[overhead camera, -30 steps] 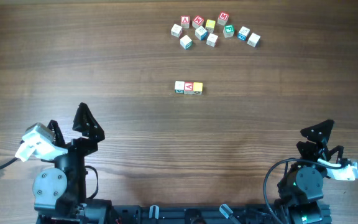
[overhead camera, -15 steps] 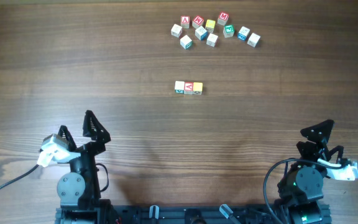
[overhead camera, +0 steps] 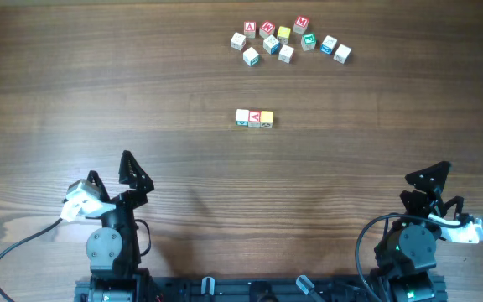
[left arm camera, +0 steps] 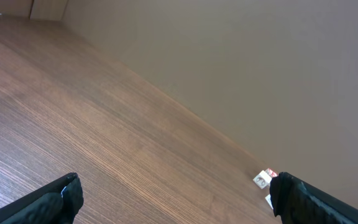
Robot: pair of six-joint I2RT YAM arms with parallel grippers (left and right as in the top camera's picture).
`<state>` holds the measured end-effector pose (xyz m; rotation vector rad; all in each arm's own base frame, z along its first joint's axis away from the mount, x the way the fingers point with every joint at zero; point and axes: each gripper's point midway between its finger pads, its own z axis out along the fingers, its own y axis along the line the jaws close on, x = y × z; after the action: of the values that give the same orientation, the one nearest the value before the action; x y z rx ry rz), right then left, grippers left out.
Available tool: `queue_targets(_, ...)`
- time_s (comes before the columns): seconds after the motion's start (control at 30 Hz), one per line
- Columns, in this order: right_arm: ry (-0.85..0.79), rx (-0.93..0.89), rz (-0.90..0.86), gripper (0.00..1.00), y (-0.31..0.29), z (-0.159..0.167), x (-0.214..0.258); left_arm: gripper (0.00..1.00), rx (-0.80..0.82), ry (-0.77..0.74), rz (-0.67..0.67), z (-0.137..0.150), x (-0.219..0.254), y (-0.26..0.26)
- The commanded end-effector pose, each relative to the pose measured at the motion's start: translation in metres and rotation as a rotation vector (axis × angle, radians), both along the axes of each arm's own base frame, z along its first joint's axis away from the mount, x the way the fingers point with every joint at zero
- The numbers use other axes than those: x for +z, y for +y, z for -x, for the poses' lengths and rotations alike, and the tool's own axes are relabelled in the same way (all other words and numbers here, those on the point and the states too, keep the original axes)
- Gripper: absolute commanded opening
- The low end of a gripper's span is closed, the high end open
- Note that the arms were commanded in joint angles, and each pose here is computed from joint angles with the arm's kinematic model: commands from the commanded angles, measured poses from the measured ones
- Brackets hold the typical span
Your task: Form a horizontal line
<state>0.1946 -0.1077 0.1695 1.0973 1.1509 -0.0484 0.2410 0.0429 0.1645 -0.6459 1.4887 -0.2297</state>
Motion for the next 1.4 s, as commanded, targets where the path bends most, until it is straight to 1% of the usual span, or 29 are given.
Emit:
queue_targets(0.0, -0.012, -0.012, -0.006, 0.99, -0.001, 0.002, 0.001, 1.0, -0.004, -0.003, 0.003, 0.0, -0.001, 0.0)
queue_targets(0.2, -0.012, -0.012, -0.006, 1.0, -0.001, 0.002, 0.001, 1.0, -0.003, -0.003, 0.002, 0.0, -0.001, 0.0)
queue_targets(0.23, -0.012, -0.012, -0.006, 1.0, -0.001, 0.002, 0.001, 1.0, 0.023, -0.005, 0.001, 0.001, 0.0, 0.004)
queue_targets(0.3, -0.012, -0.012, -0.006, 1.0, -0.001, 0.002, 0.001, 1.0, 0.025, 0.0, -0.018, 0.001, 0.0, 0.005)
queue_targets(0.4, -0.012, -0.012, -0.006, 1.0, -0.001, 0.002, 0.001, 1.0, -0.007, 0.062, -0.234, 0.0, -0.001, 0.001)
queue_targets(0.43, -0.012, -0.012, -0.006, 1.0, -0.001, 0.002, 0.001, 1.0, -0.016, 0.074, -0.279, 0.0, -0.001, 0.0)
queue_targets(1.1, -0.013, -0.011, -0.007, 1.0, -0.001, 0.002, 0.001, 1.0, -0.015, 0.076, -0.284, 0.0, -0.001, 0.0)
queue_targets(1.17, -0.064, -0.01, -0.054, 1.0, -0.001, 0.001, 0.001, 1.0, -0.014, 0.076, -0.284, 0.0, -0.001, 0.0)
queue_targets(1.2, -0.064, -0.009, -0.055, 1.0, -0.001, 0.001, 0.001, 1.0, -0.015, 0.076, -0.284, 0.0, -0.001, 0.0)
queue_targets(1.23, -0.05, -0.009, -0.043, 1.0, -0.001, 0.001, 0.001, 1.0, -0.015, 0.076, -0.284, 0.0, -0.001, 0.0)
queue_targets(1.27, 0.06, 0.036, 0.073, 1.0, 0.004, -0.004, 0.002, 1.0, -0.015, 0.076, -0.284, 0.0, -0.001, 0.0)
queue_targets(1.3, 0.094, 0.058, 0.113, 1.0, 0.007, -0.006, 0.003, 1.0, -0.015, 0.076, -0.284, 0.0, -0.001, 0.0)
queue_targets(1.37, 0.212, 0.153, 0.275, 1.0, 0.019, -0.017, 0.006, 1.0, -0.015, 0.076, -0.284, 0.0, -0.001, 0.0)
